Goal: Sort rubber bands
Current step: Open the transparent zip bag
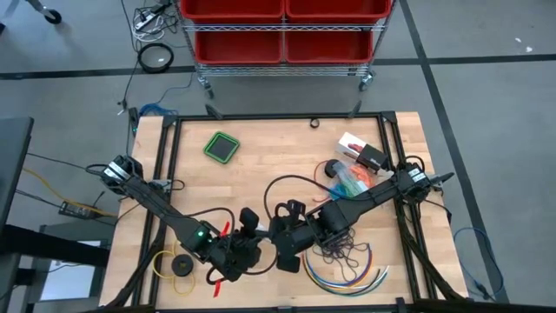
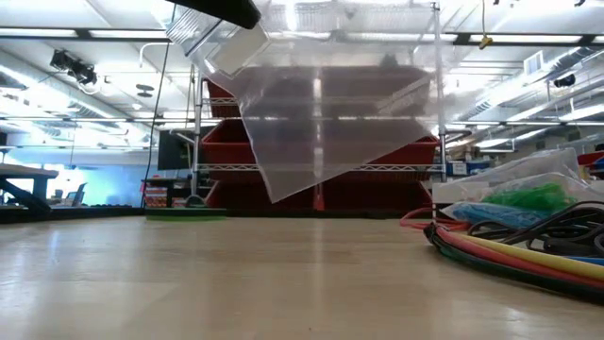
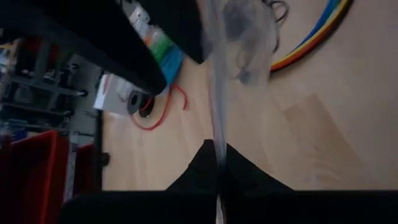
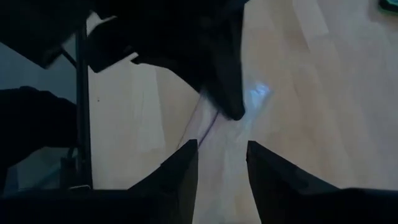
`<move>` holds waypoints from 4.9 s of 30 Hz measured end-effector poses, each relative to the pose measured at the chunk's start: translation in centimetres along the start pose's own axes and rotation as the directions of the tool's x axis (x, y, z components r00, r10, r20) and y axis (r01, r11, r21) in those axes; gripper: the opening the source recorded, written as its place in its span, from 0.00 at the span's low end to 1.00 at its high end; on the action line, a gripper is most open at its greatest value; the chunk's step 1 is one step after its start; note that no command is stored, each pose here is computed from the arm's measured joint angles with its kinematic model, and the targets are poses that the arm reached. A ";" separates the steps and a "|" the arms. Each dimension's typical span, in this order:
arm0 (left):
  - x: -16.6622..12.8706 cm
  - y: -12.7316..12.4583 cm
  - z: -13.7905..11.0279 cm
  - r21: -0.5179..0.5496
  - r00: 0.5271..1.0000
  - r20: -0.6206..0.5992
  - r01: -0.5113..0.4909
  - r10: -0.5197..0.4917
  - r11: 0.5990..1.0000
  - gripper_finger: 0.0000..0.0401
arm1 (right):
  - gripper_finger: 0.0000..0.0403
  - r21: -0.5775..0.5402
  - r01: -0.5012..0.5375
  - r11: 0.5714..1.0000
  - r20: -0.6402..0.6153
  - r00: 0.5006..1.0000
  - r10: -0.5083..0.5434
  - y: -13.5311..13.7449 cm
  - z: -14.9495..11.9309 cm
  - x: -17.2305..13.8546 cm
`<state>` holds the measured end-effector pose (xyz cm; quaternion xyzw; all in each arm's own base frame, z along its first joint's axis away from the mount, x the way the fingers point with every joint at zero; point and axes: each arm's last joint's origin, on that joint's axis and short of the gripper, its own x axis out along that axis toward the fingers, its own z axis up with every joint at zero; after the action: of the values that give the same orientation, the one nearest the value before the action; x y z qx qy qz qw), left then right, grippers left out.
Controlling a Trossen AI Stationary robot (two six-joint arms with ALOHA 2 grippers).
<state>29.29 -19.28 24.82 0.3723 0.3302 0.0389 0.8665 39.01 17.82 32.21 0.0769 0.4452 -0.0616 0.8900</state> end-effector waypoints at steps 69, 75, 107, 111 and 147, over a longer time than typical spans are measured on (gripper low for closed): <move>0.9 0.7 -0.3 -0.046 0.998 -0.015 0.060 -0.061 0.997 0.01 | 0.02 -0.023 0.096 0.995 -0.131 0.986 -0.099 -0.9 -1.3 -0.1; 0.9 0.6 -0.5 -0.045 0.997 -0.033 0.073 -0.075 0.996 0.01 | 0.15 -0.010 0.009 1.000 -0.077 0.997 -0.010 -0.3 -0.6 0.0; 2.5 -0.4 0.0 -0.022 0.999 -0.043 0.006 -0.007 1.000 0.01 | 0.34 0.045 0.005 0.999 -0.111 0.994 0.000 -0.5 -1.9 2.5; 2.5 -0.3 0.0 -0.023 0.999 -0.041 0.006 -0.007 1.000 0.01 | 0.34 0.051 0.020 0.999 -0.124 0.992 -0.014 -0.8 -2.2 3.0; 2.5 -0.1 -0.1 -0.026 0.996 -0.059 -0.068 0.066 0.997 0.01 | 0.27 0.043 -0.024 0.999 -0.081 0.996 0.027 -0.9 -1.5 3.2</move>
<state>31.15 -18.57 23.37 0.3700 0.3421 0.0835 0.8597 39.62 17.09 28.71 0.1037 0.4788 -0.0562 0.8700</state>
